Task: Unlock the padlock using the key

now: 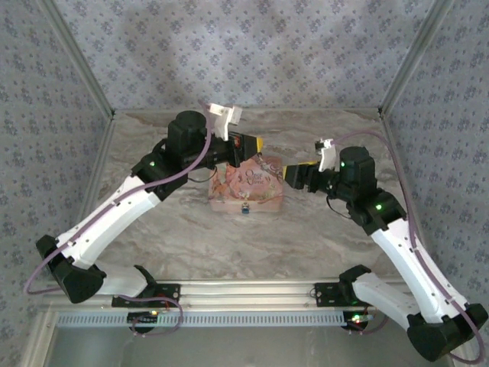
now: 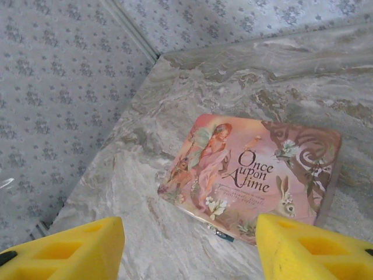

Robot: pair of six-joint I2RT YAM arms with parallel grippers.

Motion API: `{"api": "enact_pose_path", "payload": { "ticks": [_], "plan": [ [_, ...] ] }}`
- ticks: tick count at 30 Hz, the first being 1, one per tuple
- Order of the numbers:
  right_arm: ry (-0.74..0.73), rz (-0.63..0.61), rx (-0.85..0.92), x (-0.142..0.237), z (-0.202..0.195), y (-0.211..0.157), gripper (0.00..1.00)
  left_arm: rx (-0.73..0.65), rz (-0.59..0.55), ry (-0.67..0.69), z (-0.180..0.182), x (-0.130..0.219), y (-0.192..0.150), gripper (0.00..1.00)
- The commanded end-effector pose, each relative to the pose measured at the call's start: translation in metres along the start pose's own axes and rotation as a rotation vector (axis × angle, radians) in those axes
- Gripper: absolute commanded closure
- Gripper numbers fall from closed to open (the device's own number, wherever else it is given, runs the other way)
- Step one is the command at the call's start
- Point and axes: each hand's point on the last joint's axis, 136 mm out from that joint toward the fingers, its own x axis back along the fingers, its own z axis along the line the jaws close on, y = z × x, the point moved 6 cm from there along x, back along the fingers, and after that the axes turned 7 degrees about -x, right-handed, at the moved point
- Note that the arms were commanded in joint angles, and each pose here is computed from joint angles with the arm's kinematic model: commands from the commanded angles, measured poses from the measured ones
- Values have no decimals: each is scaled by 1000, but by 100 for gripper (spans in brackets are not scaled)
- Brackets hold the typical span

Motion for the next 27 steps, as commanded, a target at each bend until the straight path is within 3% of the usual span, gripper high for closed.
{"api": "enact_pose_path", "payload": {
  "ticks": [1, 2, 3, 4, 11, 19, 24, 27],
  "plan": [
    [166, -68, -89, 2, 12, 23, 34, -80, -121, -27, -11, 14, 32, 100],
    [195, -56, -105, 0, 10, 24, 30, -81, -125, -26, -11, 14, 33, 100],
    [211, -50, -121, -3, 8, 26, 19, -81, -126, -25, -11, 13, 35, 100],
    [215, -49, -126, -5, 4, 28, 0, -83, -126, -29, -11, 12, 36, 100],
    [376, -69, -241, -17, 1, 43, 0, -72, -156, -59, -10, 8, 36, 100],
    [578, -117, -250, -18, 24, 48, 18, -23, -195, -108, -9, 2, 33, 100],
    [673, -151, -195, -13, 46, 48, 37, 21, -197, -162, -13, -2, 32, 100],
    [710, -172, -162, -10, 57, 49, 41, 38, -197, -190, -16, -3, 32, 100]
  ]
}}
